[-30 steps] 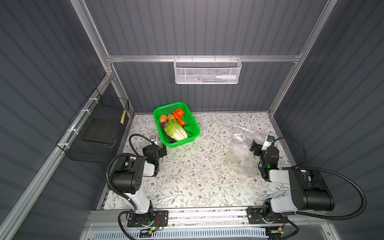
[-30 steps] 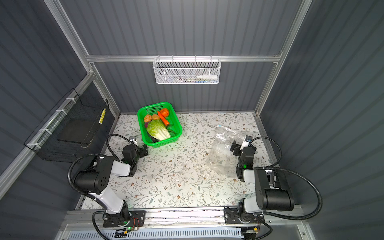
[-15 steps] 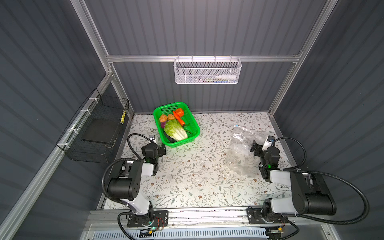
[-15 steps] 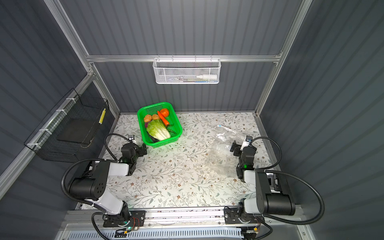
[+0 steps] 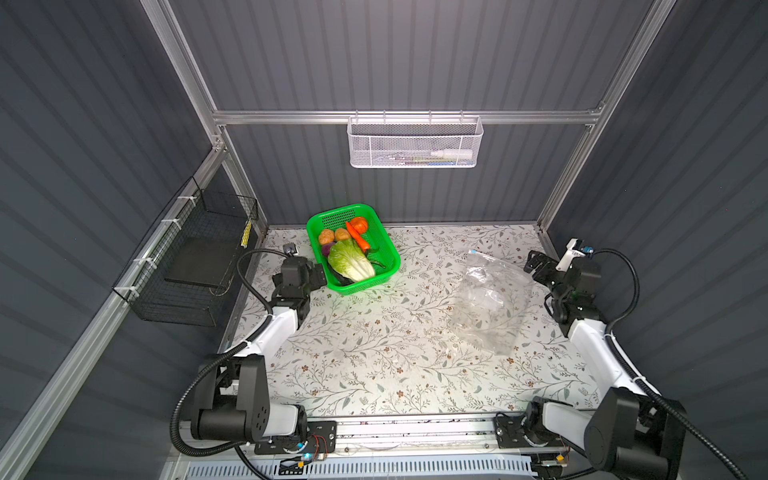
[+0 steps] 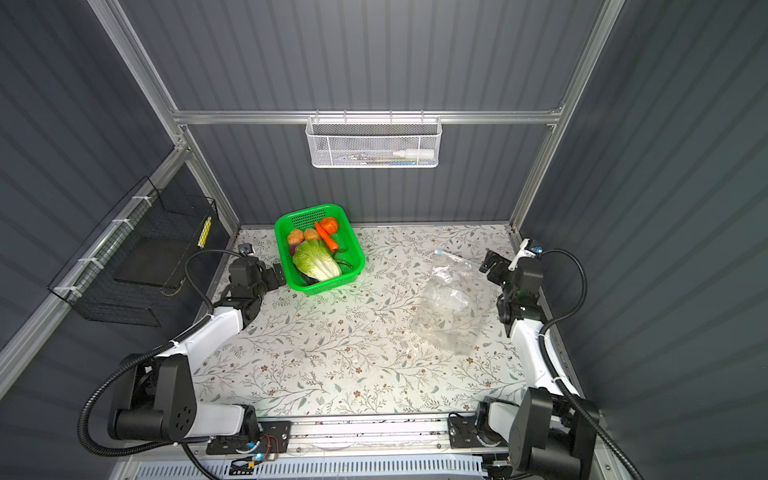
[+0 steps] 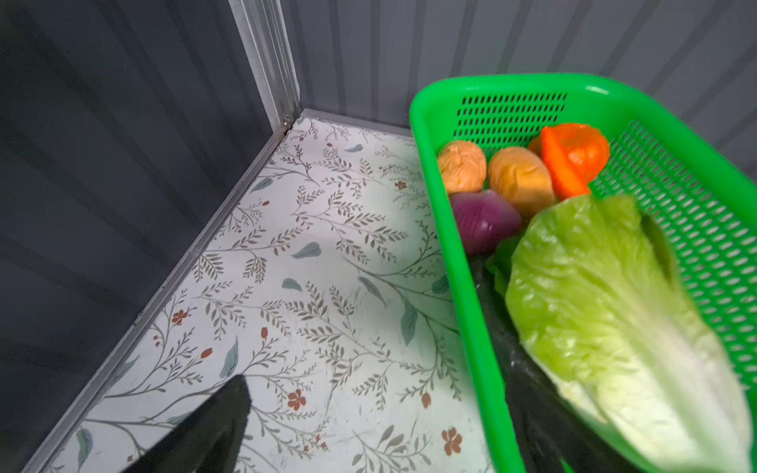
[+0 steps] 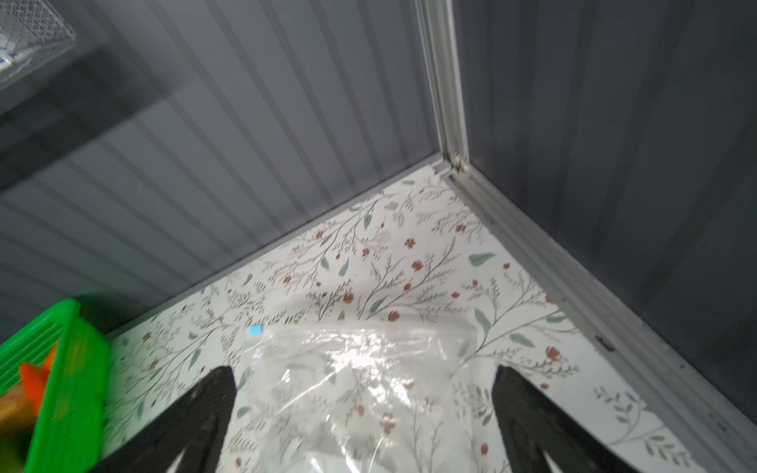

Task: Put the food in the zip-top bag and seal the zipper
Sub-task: 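Lower the right gripper onto the clear bag's zipper edge and pinch it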

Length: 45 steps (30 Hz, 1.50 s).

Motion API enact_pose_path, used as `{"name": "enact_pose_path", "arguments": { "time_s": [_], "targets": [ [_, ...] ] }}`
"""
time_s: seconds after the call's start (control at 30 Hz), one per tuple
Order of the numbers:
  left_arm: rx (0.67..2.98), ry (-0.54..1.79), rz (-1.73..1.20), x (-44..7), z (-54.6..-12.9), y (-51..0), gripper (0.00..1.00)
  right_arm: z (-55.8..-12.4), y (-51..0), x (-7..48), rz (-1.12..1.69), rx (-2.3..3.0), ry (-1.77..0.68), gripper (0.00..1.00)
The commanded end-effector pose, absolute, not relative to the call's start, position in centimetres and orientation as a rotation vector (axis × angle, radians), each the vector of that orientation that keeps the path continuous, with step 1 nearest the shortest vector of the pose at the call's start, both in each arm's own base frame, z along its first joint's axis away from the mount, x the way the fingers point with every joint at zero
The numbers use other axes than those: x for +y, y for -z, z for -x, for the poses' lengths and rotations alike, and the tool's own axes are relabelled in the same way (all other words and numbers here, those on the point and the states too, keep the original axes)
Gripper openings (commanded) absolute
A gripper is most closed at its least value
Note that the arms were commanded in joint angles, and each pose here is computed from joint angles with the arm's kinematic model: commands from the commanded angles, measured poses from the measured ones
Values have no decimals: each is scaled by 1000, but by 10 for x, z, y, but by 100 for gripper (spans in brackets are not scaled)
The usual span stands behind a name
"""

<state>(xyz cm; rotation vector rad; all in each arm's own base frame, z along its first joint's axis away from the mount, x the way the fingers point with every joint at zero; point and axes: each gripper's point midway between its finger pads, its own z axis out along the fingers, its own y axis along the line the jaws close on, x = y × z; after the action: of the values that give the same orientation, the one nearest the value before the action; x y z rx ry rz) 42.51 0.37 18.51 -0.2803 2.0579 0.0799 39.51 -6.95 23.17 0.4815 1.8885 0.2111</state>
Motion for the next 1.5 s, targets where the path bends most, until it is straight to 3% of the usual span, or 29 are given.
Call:
{"name": "enact_pose_path", "arguments": {
  "time_s": [0.0,0.17,0.4,0.6,0.87,1.27,1.33,1.47],
  "targets": [
    [2190,86,338,-14,-419,-191,99,-386,-195,-40,-491,2154,-406,99],
    [2199,427,380,-67,-446,-215,99,-399,-183,-42,-520,2333,-546,90],
    [2176,600,199,-163,-473,-235,99,-387,-142,-89,-715,2472,-541,82],
    [2177,814,103,-215,-499,-245,99,-381,-102,-97,-744,2617,-548,73],
    [2207,912,26,-253,-503,-246,99,-397,-63,-94,-812,2655,-622,67],
    [2272,960,-29,-282,-480,-236,99,-415,-39,-86,-844,2681,-650,39],
    [2270,969,-27,-286,-483,-239,99,-414,-37,-86,-851,2686,-641,39],
    [2265,1040,-64,-304,-481,-247,99,-409,-34,-88,-834,2705,-567,58]
  ]
}}
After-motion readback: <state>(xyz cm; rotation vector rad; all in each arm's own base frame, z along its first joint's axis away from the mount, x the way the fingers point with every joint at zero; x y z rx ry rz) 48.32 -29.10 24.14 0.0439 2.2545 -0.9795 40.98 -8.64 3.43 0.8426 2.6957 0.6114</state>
